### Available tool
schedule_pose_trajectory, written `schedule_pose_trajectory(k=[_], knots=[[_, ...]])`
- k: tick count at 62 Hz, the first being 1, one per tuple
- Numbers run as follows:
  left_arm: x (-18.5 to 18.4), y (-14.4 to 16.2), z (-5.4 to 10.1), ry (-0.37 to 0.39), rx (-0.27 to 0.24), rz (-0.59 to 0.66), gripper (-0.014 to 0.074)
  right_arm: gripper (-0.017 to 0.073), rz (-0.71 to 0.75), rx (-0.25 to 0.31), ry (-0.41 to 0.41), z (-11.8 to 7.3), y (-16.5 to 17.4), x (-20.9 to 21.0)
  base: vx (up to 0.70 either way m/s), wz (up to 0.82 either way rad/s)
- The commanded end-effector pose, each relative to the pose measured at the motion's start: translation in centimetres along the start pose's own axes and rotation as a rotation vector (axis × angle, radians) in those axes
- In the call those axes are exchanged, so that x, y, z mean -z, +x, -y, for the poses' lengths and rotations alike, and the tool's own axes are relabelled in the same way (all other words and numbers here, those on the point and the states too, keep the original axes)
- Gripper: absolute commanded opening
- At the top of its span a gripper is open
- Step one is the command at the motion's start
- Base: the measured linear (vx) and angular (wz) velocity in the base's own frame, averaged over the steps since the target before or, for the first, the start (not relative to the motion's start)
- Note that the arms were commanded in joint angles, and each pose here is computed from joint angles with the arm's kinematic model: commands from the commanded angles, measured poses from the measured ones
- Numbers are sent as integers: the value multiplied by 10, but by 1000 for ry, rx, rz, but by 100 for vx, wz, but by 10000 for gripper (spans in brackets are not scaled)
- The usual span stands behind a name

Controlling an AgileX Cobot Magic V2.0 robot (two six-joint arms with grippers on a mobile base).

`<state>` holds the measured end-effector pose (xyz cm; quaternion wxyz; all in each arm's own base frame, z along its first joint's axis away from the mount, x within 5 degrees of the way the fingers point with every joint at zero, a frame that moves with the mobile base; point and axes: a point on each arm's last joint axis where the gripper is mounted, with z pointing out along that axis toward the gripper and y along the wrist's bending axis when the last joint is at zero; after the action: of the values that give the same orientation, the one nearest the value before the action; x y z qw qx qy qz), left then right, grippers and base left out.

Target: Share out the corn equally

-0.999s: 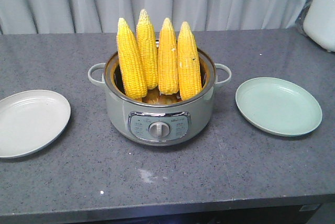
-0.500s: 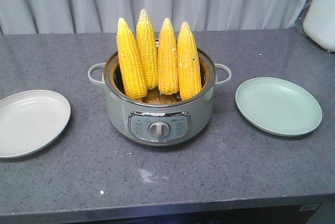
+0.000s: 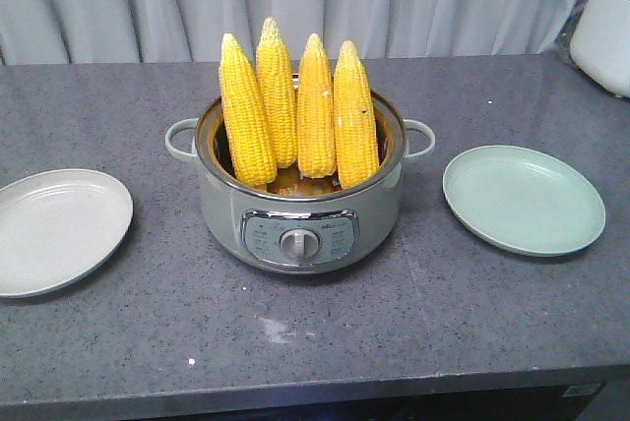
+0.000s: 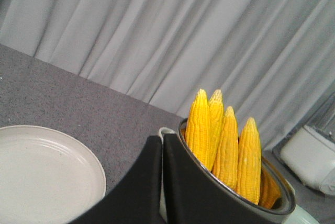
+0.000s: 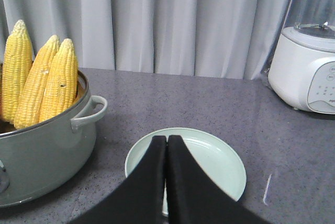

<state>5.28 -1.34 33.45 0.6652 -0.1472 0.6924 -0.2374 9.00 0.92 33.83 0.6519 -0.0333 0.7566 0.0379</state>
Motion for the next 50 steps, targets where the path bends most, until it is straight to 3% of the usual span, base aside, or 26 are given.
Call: schedule_pose_trajectory(k=[1, 30, 38, 50], knots=[[-8, -13, 7, 39, -7, 48, -7, -4, 107, 13, 25, 2, -18, 1, 0, 0], [-14, -13, 7, 41, -2, 34, -7, -4, 155, -3, 33, 3, -22, 1, 0, 0], [-19, -13, 6, 32, -43, 20, -5, -4, 133, 47, 34, 4, -34, -9, 0, 0], [-35, -9, 2, 9, -31, -42, -1, -1, 52, 120, -7, 3, -74, -40, 0, 0]])
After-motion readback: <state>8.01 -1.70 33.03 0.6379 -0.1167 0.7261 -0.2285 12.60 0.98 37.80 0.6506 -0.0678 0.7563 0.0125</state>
